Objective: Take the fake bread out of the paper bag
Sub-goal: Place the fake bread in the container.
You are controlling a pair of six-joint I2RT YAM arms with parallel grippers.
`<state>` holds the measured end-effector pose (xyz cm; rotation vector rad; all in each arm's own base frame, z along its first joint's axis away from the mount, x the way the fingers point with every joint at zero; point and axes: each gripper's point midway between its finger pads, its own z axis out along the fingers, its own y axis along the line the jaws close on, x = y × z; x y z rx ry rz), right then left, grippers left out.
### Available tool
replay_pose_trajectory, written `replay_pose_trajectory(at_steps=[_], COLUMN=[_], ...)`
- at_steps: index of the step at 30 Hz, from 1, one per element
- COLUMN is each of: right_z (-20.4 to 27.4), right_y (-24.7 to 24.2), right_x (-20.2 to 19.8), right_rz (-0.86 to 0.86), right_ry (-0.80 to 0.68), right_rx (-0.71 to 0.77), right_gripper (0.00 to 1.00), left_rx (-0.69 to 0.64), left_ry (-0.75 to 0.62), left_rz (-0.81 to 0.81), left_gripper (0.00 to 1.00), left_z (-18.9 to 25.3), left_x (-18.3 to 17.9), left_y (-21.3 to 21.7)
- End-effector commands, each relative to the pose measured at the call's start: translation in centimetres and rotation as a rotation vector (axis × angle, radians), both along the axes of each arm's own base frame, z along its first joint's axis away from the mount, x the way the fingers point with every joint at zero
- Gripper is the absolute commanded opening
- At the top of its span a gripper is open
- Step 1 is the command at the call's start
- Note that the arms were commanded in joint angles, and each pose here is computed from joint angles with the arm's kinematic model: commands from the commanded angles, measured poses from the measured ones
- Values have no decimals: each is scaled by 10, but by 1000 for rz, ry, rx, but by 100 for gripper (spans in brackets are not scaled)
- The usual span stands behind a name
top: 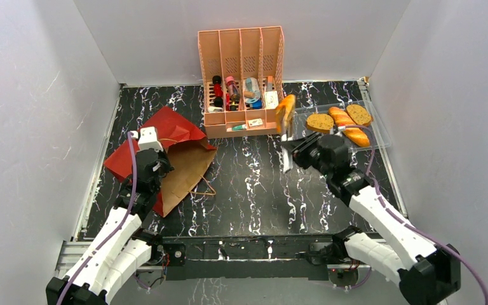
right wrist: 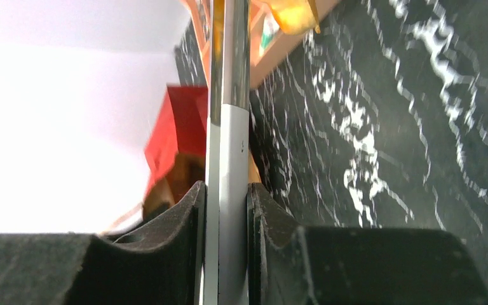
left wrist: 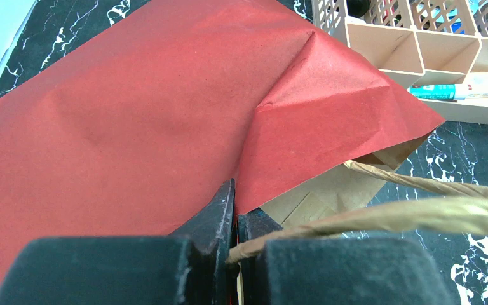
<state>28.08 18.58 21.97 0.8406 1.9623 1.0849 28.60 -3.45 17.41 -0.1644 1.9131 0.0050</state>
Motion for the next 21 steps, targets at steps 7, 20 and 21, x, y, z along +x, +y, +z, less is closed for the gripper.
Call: replay_pose_trajectory(at_steps=[7,20,21], right_z=[22,-44,-50], right_y=[-65,-82,-83], right_x=[70,81,80], right_rz=[-90,-26,-25], right_ry=[-109,18,30], right_rx=[127,160,161], right_gripper=[0,0,0], left_rx=[-22,-19,-19], left_ry=[-48,-44,-43], left_rz=[-8,-12,-13], left_gripper=[0,0,0], left_z=[20,18,18], left_x=[2,4,4], left_y=[-3,-4,-4])
